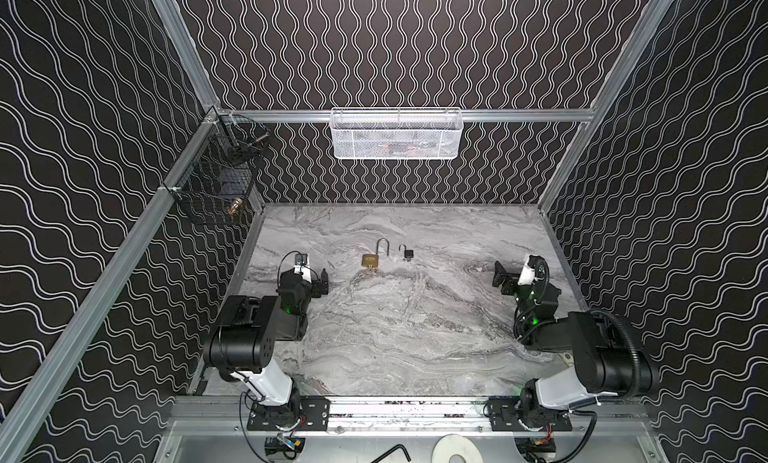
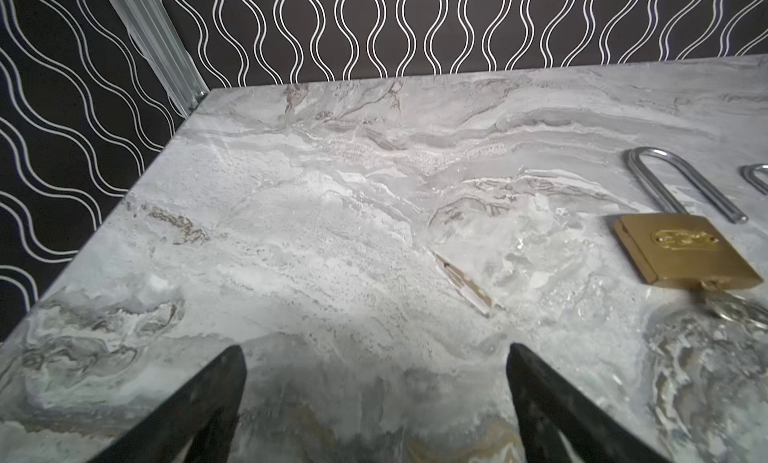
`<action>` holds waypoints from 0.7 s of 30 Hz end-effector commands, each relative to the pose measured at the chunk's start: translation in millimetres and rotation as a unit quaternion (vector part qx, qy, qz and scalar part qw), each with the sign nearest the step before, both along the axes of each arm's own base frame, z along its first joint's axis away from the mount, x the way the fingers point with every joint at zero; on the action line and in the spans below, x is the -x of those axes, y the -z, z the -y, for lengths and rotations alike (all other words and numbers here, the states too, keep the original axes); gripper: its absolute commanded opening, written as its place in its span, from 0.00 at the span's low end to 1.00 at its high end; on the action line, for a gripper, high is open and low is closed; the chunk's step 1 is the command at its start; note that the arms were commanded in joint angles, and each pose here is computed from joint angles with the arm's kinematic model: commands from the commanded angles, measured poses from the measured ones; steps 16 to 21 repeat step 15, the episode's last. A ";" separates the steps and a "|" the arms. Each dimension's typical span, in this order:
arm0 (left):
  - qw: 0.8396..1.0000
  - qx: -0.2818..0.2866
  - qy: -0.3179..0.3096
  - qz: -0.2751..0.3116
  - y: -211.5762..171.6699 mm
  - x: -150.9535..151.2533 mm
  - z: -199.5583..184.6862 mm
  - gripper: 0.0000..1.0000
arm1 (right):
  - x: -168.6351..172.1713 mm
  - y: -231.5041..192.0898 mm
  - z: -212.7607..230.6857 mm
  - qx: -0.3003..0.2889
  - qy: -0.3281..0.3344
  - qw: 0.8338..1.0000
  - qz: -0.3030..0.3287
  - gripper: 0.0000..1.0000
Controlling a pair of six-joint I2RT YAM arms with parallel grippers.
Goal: Unlock with the key
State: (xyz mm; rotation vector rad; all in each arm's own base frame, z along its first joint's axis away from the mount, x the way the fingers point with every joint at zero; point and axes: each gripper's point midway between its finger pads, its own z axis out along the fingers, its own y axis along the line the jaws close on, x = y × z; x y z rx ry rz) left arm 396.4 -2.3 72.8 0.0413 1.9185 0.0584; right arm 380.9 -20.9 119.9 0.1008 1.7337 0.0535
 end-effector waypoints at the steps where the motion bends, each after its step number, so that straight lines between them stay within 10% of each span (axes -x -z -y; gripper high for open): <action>1: 1.000 -0.008 0.008 0.002 -1.8 -0.6 1.9 0.99 | 2.2 2.1 -1.0 0.009 0.004 1.000 -0.006 0.99; 21: 0.999 -0.017 0.028 0.000 -1.9 -3.5 10.4 0.99 | 2.0 -0.2 -5.4 0.018 -0.002 1.000 0.002 0.99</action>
